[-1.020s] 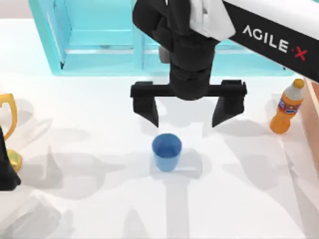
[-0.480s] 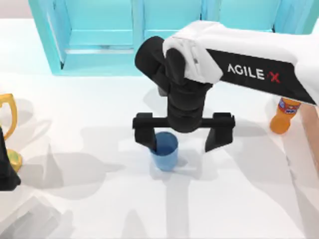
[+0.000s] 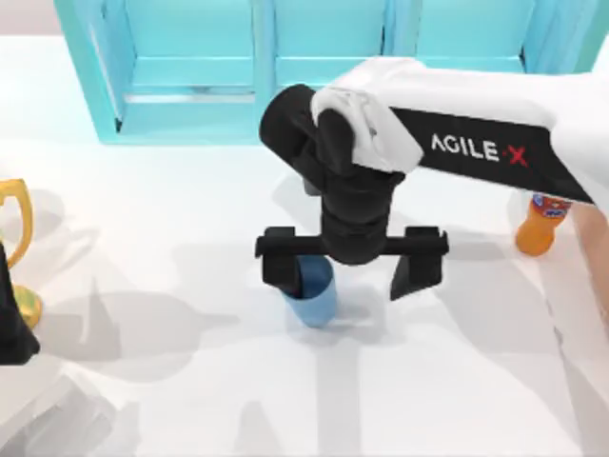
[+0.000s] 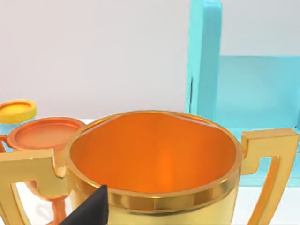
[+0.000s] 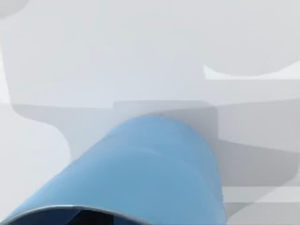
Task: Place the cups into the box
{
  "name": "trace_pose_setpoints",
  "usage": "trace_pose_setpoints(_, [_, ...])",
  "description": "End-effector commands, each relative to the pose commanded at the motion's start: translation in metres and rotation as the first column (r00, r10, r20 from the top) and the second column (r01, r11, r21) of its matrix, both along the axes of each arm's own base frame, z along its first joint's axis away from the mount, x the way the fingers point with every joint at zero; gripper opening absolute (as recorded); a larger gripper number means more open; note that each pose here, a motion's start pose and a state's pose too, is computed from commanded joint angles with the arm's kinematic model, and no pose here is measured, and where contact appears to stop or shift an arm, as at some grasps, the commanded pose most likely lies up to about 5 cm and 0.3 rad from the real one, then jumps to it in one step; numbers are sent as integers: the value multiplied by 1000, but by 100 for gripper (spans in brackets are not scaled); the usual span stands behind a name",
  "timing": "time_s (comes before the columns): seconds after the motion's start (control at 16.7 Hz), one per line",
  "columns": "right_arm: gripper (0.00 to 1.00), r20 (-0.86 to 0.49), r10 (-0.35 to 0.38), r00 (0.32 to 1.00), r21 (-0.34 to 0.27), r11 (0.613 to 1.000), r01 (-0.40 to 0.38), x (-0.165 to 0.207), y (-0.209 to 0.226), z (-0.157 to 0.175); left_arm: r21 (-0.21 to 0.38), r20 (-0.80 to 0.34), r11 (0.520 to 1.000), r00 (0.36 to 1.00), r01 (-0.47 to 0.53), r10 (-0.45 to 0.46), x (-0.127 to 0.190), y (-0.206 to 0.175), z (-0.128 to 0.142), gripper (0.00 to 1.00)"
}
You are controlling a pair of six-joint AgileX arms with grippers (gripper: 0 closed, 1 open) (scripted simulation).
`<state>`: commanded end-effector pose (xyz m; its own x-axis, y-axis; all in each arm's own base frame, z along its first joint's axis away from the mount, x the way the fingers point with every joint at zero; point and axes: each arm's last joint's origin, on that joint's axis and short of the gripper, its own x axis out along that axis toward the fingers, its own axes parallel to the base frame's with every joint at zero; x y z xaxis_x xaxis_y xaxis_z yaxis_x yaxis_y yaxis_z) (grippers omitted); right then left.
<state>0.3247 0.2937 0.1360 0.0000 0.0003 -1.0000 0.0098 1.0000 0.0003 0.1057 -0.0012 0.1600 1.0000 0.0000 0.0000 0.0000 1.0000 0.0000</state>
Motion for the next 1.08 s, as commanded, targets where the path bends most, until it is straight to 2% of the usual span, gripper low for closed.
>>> trace_pose_setpoints(0.66, [2, 0, 0, 1000, 0, 1000, 0, 0, 0, 0, 0, 0, 1000, 1000, 0, 0, 0, 0, 0, 100])
trace_pose_setpoints(1.08, [0, 0, 0, 1000, 0, 1000, 0, 0, 0, 0, 0, 0, 1000, 1000, 0, 0, 0, 0, 0, 100])
